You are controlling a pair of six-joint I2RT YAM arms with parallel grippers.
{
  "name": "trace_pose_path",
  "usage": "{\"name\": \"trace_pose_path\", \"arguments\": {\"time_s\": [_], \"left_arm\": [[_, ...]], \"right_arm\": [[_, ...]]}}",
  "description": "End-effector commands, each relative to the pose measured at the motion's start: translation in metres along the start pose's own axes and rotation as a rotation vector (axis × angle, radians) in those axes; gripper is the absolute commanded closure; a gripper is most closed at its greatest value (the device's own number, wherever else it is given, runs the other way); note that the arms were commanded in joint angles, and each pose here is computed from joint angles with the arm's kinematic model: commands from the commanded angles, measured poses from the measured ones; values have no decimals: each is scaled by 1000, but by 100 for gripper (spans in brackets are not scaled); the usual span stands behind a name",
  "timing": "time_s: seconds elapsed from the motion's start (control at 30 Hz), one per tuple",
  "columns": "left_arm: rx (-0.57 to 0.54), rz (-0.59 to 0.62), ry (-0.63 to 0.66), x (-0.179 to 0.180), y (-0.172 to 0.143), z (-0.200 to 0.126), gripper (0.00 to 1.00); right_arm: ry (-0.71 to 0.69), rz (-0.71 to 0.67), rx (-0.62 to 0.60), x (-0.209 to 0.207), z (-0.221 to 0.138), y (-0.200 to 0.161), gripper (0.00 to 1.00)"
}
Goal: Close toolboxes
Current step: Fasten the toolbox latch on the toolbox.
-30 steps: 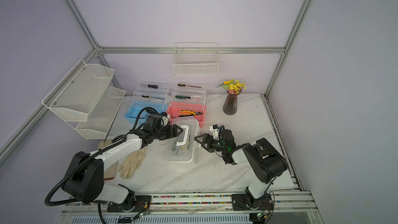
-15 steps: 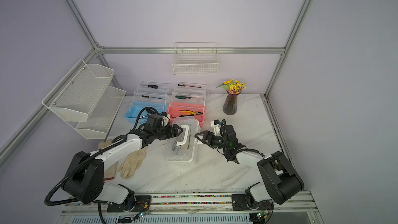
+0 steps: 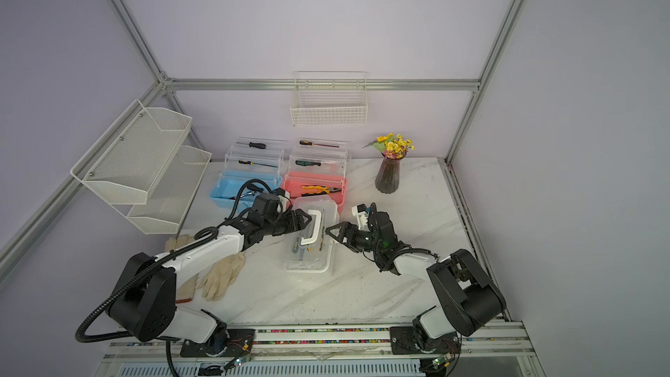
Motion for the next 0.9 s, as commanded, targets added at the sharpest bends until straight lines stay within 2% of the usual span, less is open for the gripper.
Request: {"name": "trace_pose_path", "arguments": {"time_s": [0.0, 0.3, 0.57, 0.87], "left_arm": [[188, -87, 139, 23, -44, 14, 21], [127, -115, 143, -1, -39, 13, 19], [97, -99, 157, -6, -35, 6, 0], [70, -95, 145, -11, -30, -1, 0]], "right_arm": [[-25, -59, -35, 15, -7, 5, 11], [-67, -43, -38, 7, -7, 4, 12], [-66, -57, -56, 15, -14, 4, 15], [-86, -53, -90, 16, -22, 3, 21]]}}
Point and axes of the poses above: each gripper's point midway between its finger pads, its own z axis out along the fingers, its own x axis along the line the jaws close on, y = z × x, the point moved 5 cm from there along -z, back along the fingers, and after that the axes turned 10 degrees about z, right-handed, at the moved point
